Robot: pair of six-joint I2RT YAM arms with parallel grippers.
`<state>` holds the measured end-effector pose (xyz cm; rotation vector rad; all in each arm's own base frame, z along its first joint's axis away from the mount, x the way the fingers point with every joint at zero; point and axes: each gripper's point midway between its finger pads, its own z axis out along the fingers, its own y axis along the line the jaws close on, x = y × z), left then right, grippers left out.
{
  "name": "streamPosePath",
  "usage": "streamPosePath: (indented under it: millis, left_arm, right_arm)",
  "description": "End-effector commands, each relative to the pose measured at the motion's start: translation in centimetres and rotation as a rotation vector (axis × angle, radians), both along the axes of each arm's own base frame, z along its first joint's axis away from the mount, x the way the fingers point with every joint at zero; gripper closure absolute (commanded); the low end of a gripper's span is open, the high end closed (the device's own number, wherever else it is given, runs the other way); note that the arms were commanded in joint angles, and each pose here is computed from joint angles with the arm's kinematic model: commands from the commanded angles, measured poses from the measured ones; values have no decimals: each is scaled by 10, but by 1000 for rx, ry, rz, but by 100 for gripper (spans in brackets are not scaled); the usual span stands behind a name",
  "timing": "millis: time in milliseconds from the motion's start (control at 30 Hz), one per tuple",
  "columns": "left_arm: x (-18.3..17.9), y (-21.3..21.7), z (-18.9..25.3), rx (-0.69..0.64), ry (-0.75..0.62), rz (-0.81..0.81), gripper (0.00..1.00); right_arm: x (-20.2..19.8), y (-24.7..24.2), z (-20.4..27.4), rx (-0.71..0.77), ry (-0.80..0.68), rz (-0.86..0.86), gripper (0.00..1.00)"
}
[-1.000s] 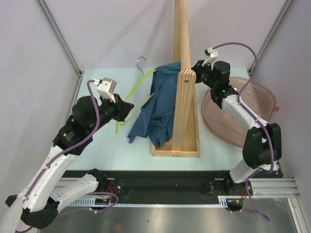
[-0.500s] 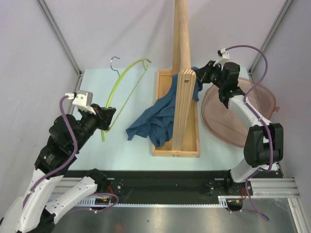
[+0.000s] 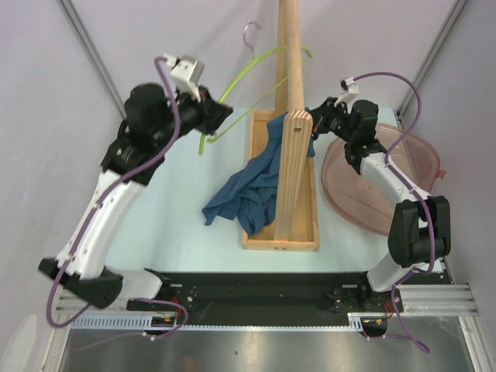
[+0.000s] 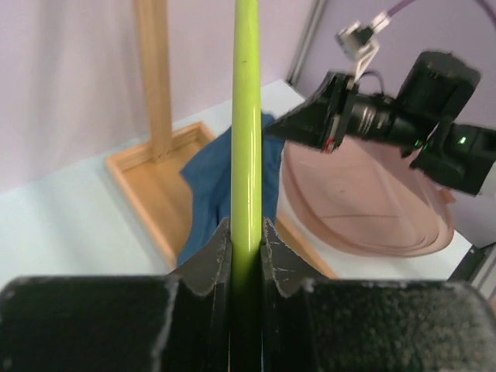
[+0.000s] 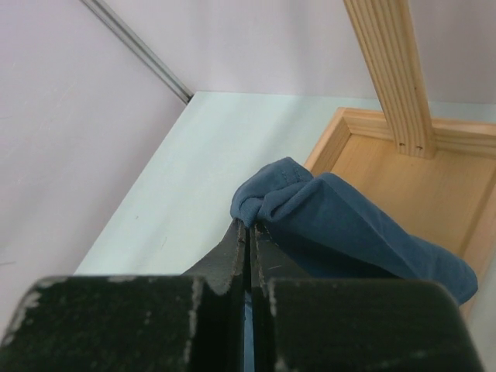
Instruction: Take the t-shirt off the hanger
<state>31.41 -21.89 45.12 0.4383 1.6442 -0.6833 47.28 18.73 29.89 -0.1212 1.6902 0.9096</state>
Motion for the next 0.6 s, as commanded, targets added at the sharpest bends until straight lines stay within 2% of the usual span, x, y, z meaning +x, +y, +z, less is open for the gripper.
streamPosePath:
  millis: [0,133,167,200,267,400,567]
  left_arm:
    - [6,-26,79,-49,-179,-179,100]
    - [31,-42,99,-64,-200,-216,100]
    - [28,-42,115,-81,-238,-228,100]
    - [42,-52,107,-83,-214,-245,100]
    - [41,-59,116,-99,-231,-289,100]
    - [53,-76,99,-101,-203,-361,100]
    - [64,-82,74,-72,-160,-368,100]
  right_arm:
    - [-6,-6,27,27,-86,5,100]
    - [-5,-9,27,42,-88,8,100]
    - [-5,-9,27,47,-87,10,100]
    - [-6,-9,27,48,-85,13,100]
    - [-5,-11,28,49,-87,8,100]
    - [-6,-15,27,49,-90,2,100]
    - [-5,-20,25,58,-84,-4,100]
